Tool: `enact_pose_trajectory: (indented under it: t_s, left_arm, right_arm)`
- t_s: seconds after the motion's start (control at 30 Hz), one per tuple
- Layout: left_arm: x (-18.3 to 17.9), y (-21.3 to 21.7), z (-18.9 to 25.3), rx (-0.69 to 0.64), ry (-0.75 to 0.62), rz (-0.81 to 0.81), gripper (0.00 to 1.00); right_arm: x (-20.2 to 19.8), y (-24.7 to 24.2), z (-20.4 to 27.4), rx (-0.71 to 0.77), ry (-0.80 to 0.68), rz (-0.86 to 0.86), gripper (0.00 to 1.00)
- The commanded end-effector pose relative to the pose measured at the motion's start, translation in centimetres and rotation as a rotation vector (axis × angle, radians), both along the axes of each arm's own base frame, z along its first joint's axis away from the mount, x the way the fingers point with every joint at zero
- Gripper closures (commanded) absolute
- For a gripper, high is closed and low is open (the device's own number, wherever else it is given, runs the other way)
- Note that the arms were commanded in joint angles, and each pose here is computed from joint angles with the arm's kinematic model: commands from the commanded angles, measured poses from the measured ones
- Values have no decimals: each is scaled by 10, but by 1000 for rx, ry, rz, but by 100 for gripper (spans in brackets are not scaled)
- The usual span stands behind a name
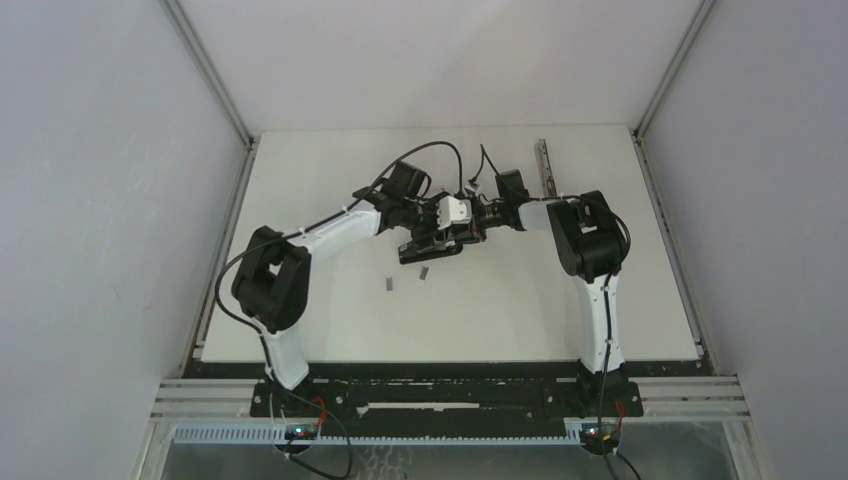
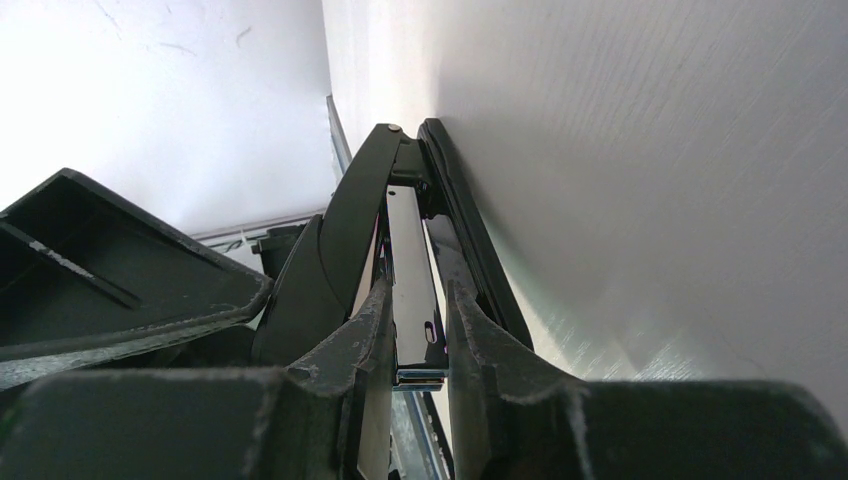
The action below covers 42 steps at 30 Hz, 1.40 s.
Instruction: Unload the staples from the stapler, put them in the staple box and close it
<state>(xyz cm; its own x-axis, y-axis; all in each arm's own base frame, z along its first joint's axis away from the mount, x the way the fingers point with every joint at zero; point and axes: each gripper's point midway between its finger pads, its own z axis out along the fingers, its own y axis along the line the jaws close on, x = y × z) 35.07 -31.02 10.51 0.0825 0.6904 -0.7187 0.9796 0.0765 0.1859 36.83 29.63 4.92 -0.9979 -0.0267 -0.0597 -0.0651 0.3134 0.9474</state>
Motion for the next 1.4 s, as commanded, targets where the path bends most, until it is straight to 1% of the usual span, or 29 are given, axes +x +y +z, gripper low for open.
enact_pose_trajectory:
  t_s: [0.0,0.23,0.4,0.5,0.57,0.83,1.0,1.1,1.23,1.37]
  left_arm:
    - [10,-5,16,17,-26,-34,35]
    - [11,-9,4,46,31,-36,35]
    - [12,-7,-2,58,45,-18,36]
    - [13,-6,-7,72,53,-7,38]
    - [14,-5,-10,76,59,2,40]
    - [15,-6,-4,41,37,27,62]
    - [12,-6,5,16,31,34,69]
    - [10,-5,9,-2,27,39,70]
    - [8,-4,13,-29,20,53,71]
    - [6,-4,15,-47,20,65,71]
  right_arm:
    - [9,4,19,-19,-92,-12,87]
    - [6,7,21,-14,-95,-1,86]
    - [5,8,23,-11,-99,3,86]
    - [5,8,22,-14,-95,3,86]
    - [5,8,23,-14,-100,3,86]
    - [6,6,23,-14,-102,1,84]
    - [7,5,23,-6,-86,-3,83]
    - [8,4,24,4,-78,-4,80]
    - [7,4,31,54,-41,6,73]
    - [6,5,33,59,-29,7,67]
